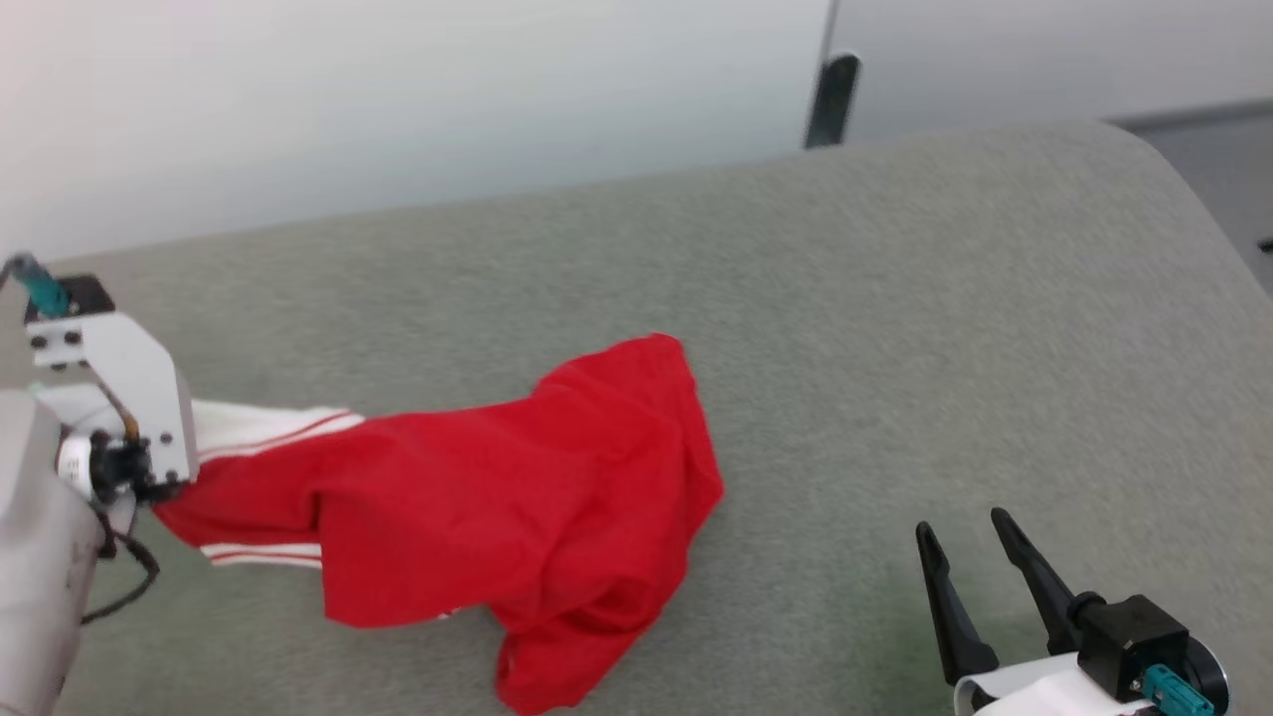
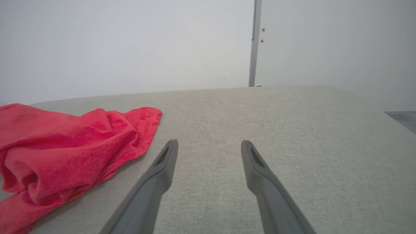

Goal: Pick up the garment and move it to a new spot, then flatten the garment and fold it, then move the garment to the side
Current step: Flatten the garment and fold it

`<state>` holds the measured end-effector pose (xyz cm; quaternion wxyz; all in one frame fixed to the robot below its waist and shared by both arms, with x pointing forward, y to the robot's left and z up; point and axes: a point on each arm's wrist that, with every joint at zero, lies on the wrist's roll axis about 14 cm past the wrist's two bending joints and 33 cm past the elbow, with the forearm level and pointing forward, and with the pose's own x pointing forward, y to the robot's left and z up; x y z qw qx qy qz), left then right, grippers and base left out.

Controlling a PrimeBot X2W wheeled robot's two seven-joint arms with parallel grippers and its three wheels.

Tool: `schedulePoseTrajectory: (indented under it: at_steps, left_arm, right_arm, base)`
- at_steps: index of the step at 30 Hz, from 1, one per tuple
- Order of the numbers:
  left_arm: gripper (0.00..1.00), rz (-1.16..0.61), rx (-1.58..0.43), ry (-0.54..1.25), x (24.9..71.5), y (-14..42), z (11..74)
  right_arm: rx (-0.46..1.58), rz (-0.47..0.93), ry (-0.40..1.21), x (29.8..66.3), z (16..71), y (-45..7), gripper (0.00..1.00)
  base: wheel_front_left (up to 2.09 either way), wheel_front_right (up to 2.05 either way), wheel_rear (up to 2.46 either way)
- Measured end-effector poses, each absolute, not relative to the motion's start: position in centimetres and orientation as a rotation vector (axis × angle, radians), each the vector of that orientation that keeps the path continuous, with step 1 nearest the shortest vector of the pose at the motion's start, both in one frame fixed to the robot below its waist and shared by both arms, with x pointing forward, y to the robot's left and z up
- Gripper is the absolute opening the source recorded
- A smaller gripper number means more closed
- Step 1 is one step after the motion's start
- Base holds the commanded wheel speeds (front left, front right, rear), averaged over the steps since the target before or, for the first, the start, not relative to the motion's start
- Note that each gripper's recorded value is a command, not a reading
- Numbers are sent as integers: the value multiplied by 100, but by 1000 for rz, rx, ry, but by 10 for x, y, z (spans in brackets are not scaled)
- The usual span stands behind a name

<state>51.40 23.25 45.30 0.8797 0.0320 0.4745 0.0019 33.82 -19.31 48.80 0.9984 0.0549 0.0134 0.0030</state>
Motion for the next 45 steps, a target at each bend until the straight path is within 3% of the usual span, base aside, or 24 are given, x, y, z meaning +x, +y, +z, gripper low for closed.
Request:
schedulePoseTrajectory:
  at_steps: [11,21,22,23,24,25,36,45]
  left_arm:
    - [0,195,-59,989,435,307,457]
    - [0,242,-162,1044,378,317,425]
    - [4,238,-164,1031,378,316,426]
    - [33,232,-166,1008,380,315,428]
    - [73,225,-159,973,384,315,434]
    - [100,216,-156,933,389,314,441]
    - [100,72,-125,538,416,291,517]
    - [100,-39,-65,187,395,271,554]
  right_arm:
    - [123,129,-39,340,513,-157,100]
    - [134,177,-64,338,522,-143,100]
    - [133,182,-63,338,523,-141,100]
    - [132,189,-60,338,522,-139,100]
    - [134,197,-58,338,522,-136,100]
    - [135,206,-59,338,523,-134,100]
    - [114,318,-47,336,531,-108,100]
    - [106,410,21,335,529,-84,100]
  base:
    - [0,0,0]
    - [0,0,0]
    - [0,0,0]
    - [0,0,0]
    - [0,0,0]
    - [0,0,0]
    - [0,0,0]
    - [0,0,0]
